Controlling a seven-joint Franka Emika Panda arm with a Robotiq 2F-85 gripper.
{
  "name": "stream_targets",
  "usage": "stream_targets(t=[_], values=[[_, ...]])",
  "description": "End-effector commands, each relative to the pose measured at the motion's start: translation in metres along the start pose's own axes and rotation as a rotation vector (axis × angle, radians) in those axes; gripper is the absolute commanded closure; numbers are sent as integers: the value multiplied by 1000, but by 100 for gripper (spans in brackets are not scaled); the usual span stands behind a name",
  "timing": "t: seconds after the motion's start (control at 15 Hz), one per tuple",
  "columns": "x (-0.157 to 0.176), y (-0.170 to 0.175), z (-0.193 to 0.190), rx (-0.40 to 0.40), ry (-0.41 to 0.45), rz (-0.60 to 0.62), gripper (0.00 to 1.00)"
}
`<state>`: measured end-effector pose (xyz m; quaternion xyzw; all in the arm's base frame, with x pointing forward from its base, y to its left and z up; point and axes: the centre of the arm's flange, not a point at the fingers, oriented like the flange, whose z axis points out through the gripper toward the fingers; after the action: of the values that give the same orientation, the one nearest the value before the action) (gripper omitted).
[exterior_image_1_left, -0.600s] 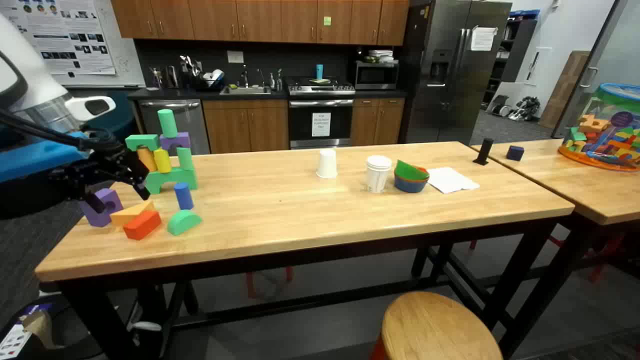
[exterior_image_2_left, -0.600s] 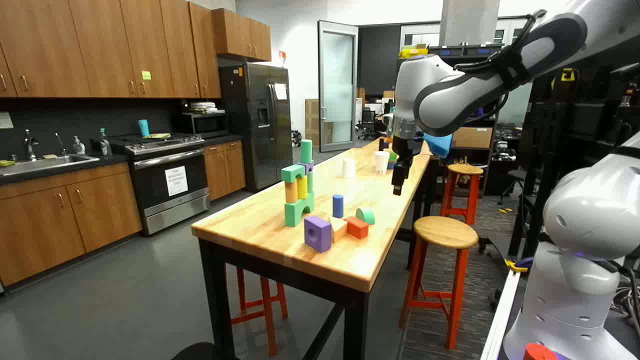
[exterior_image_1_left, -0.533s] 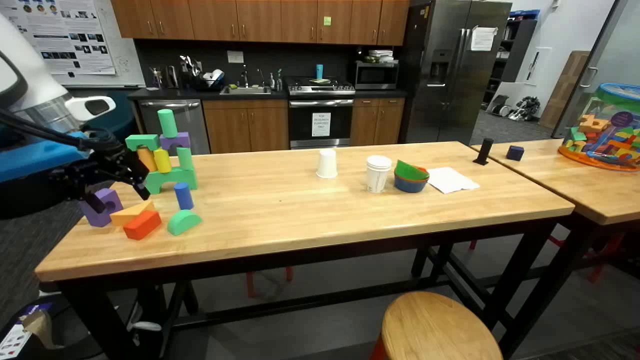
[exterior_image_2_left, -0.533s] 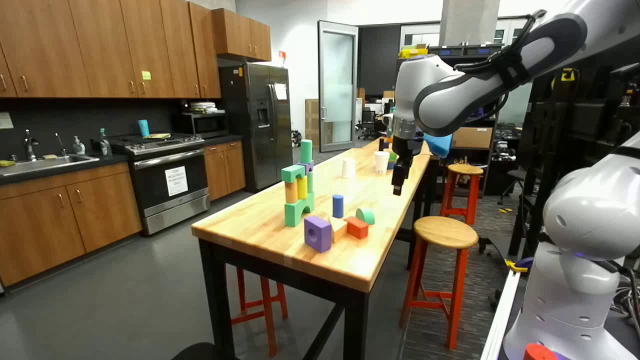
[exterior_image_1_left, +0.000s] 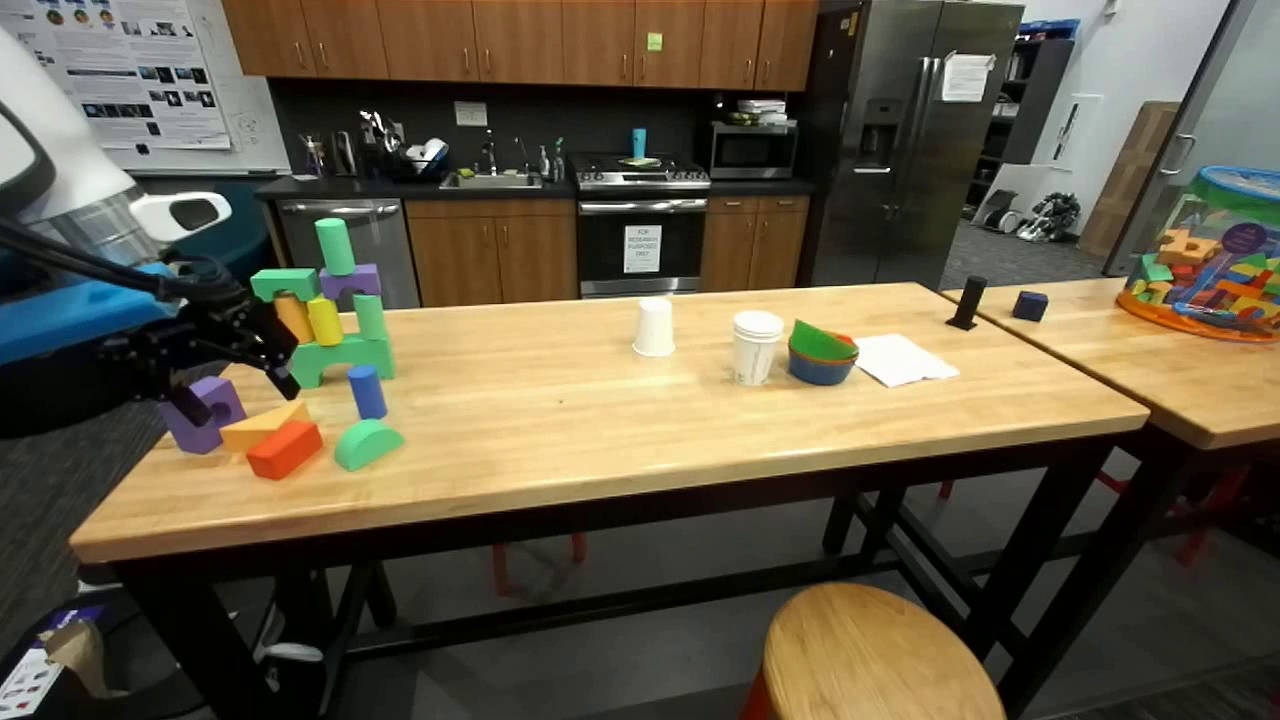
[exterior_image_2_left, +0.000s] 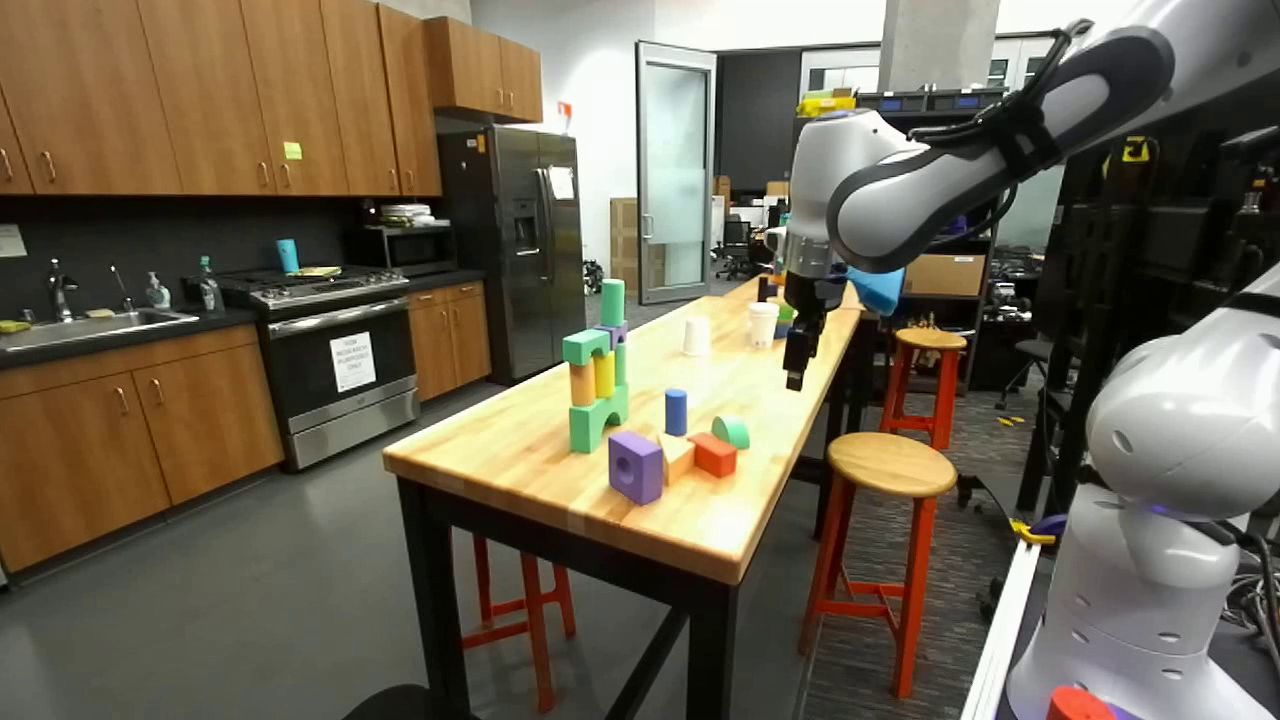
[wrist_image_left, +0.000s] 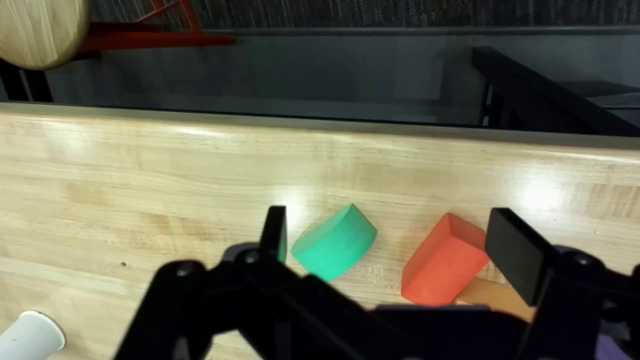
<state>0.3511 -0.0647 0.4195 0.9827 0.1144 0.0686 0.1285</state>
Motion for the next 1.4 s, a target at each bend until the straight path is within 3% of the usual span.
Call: stream_targets(t=[0.0,0.27,0.67,1.07,1.27,1.33], values=[[0,0,0,0,0,0,0],[0,0,0,0,0,0,0],[37,-7,-3,-67,23,-63,0],[79,2,-3,-154,-23,-64,0],[97,6,3,-87,-60,-59,0],[104,8,5,-24,-72,-68,0]])
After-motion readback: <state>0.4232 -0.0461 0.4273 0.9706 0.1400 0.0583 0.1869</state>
